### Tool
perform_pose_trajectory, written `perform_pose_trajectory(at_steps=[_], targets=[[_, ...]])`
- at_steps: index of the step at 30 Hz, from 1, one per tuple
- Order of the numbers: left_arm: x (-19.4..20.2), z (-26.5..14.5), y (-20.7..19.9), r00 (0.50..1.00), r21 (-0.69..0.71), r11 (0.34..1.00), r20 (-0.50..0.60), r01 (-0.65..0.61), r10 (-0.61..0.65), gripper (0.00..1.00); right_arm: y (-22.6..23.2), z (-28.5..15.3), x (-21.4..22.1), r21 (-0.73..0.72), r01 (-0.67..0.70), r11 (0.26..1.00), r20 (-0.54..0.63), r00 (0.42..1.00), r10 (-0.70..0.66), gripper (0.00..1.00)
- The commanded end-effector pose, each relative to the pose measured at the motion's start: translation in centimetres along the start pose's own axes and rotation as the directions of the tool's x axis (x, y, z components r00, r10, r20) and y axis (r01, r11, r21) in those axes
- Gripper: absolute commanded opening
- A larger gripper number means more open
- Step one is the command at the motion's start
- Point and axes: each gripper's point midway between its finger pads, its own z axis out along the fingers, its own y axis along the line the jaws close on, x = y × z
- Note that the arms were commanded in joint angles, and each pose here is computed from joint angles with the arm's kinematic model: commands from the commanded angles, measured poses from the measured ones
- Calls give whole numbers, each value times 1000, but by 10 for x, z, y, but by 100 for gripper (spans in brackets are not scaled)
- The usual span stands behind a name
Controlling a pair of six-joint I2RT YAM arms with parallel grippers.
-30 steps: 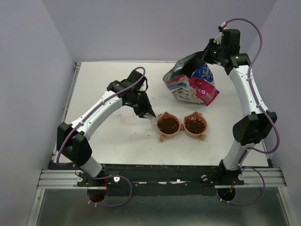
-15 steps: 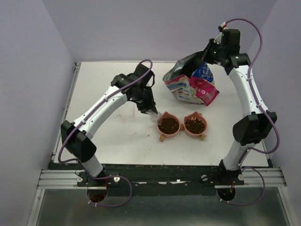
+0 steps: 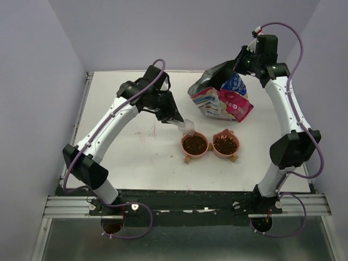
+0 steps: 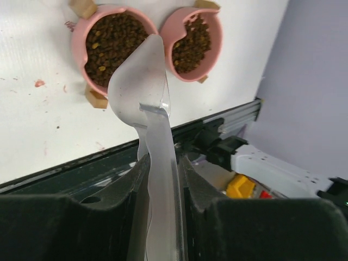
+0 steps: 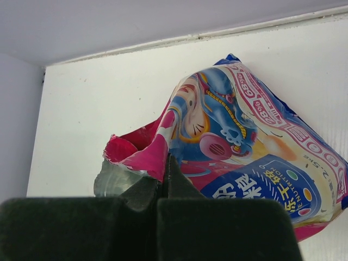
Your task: Serve the pet food
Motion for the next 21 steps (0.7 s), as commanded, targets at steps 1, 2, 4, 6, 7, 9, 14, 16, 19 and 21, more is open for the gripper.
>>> perform_pose_trajectory(at_steps=[1,2,4,6,7,9,14,16,19,21], targets=[[0,-55,-35,997,263,962,7,75,-79,0,52,-50,-60,-171,58,984,213,977,-21,0],[-6,-65,-43,994,326,941,24,91,-104,0,53,-50,-59,-175,55,983,209,978,-18,0],[-13,-82,-56,989,442,890,34,114,-143,0,55,-50,-56,-190,52,980,202,979,-13,0],[-25,-98,-69,982,542,830,45,129,-182,0,56,-48,-53,-202,49,978,190,982,-10,0],[-31,-106,-79,979,586,800,53,127,-195,0,57,-48,-53,-207,47,977,189,982,-7,0],[-46,-117,-94,974,641,759,80,113,-212,0,59,-49,-52,-219,52,974,187,982,-10,0],[-83,-101,-108,952,628,759,94,170,-291,0,74,-54,-44,-283,87,955,178,983,-37,0],[-94,-83,-103,938,602,766,79,225,-338,0,82,-57,-41,-319,103,942,177,983,-48,0],[-112,-56,-95,905,570,761,67,310,-419,0,96,-58,-34,-359,132,924,169,983,-74,0],[-122,-41,-94,890,551,761,72,342,-451,0,107,-61,-28,-383,153,911,167,981,-95,0]])
